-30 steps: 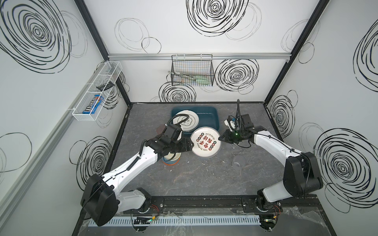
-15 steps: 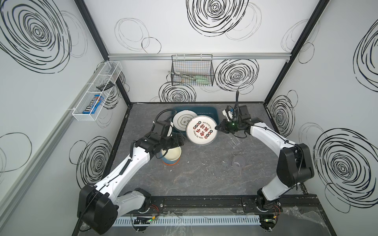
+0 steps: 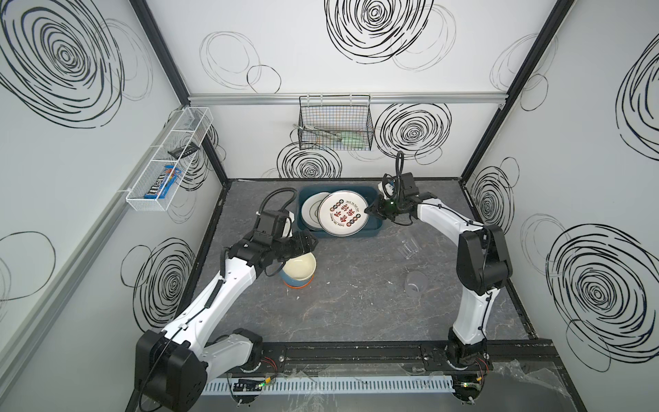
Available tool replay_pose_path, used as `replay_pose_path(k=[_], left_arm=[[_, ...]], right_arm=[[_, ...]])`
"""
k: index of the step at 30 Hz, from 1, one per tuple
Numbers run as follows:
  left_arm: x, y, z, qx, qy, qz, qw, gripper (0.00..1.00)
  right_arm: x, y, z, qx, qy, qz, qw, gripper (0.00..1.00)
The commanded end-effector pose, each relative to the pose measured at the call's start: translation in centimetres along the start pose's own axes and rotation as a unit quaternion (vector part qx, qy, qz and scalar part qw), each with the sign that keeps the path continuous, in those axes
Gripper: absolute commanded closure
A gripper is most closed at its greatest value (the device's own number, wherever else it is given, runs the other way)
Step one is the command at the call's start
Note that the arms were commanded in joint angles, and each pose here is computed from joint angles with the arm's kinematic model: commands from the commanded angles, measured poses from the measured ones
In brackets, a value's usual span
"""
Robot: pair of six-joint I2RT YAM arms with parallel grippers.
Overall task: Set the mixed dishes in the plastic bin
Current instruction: 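Lift the red-lettered plate with the right gripper and carry it into the teal bin, then lower the plate onto the stacked plates and open the right gripper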
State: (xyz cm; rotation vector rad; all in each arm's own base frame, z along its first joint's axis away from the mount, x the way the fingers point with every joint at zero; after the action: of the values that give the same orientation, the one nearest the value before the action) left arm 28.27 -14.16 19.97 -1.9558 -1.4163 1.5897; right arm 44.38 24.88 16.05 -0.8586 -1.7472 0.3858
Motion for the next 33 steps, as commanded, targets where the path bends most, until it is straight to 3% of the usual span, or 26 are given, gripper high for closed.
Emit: replay_pose_path(k=[1,14,33], left_arm=[[0.0,-0.3,-0.1,-0.006,0.007,0.011,1.000,0.19],[1.2,-0.5,-0.1,-0.007,-0.003,0.004,1.000,0.19],[2.2,-0.4,0.5,-0.003,-0.012,0.000,1.000,0.20]], right_arm=[[2.2,0.6,-2.4,-0.028,-0.006,-0.023,0.999,1.00],[1.6,5.4,-4.4,-0.022,0.011,0.000,1.000,1.00],[1.3,8.7,-4.1,-0.010,0.017,0.013,1.000,1.00]])
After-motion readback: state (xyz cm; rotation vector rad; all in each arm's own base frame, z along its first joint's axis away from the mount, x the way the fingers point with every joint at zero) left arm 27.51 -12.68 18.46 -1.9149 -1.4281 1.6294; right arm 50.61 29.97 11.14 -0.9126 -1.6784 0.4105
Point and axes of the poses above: each gripper's point midway between its finger pads, its own y axis out along the fingers, its own x axis along the line the jaws close on, z = x × y, the point moved 2 cm from there along -y, back along the fingers, and after that the axes turned 3 degrees about -y, right-handed, at the moved point
